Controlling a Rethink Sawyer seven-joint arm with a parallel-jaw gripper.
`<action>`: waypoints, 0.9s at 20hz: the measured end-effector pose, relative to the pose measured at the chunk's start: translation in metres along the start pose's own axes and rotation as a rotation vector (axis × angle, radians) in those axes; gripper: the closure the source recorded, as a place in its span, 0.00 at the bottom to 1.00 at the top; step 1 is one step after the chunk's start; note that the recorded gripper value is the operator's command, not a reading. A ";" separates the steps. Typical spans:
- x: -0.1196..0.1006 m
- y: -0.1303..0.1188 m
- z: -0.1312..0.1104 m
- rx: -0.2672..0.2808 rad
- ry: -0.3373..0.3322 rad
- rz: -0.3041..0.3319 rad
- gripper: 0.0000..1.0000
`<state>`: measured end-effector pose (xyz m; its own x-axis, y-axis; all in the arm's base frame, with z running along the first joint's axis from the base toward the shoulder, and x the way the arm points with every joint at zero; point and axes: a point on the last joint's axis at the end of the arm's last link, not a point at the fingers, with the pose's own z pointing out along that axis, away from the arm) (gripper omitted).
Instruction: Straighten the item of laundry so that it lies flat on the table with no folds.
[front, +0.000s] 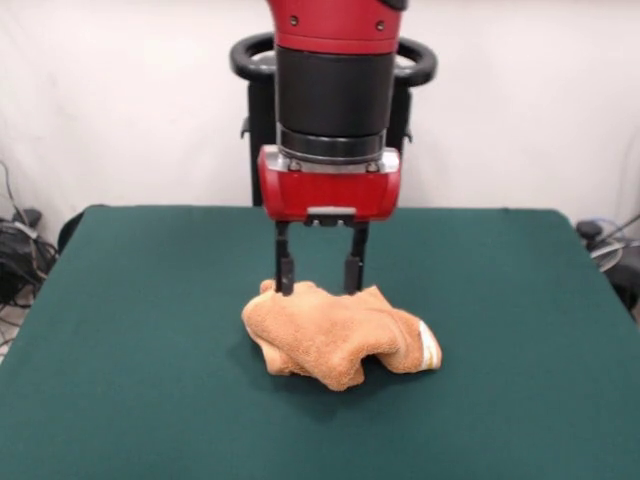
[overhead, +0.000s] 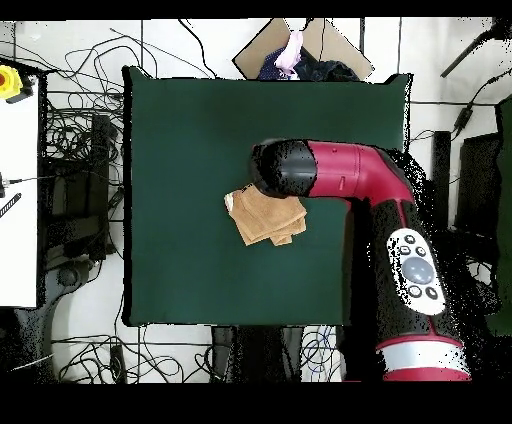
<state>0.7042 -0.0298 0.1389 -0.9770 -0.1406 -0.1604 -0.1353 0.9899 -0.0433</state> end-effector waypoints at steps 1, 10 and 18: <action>-0.001 0.002 0.001 -0.001 -0.002 -0.009 0.00; -0.013 0.035 0.027 -0.071 -0.035 -0.363 0.00; -0.002 0.053 0.066 -0.150 -0.048 -0.736 0.00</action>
<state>0.7103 0.0212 0.0717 -0.6180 -0.7642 -0.1848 -0.7749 0.6318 -0.0212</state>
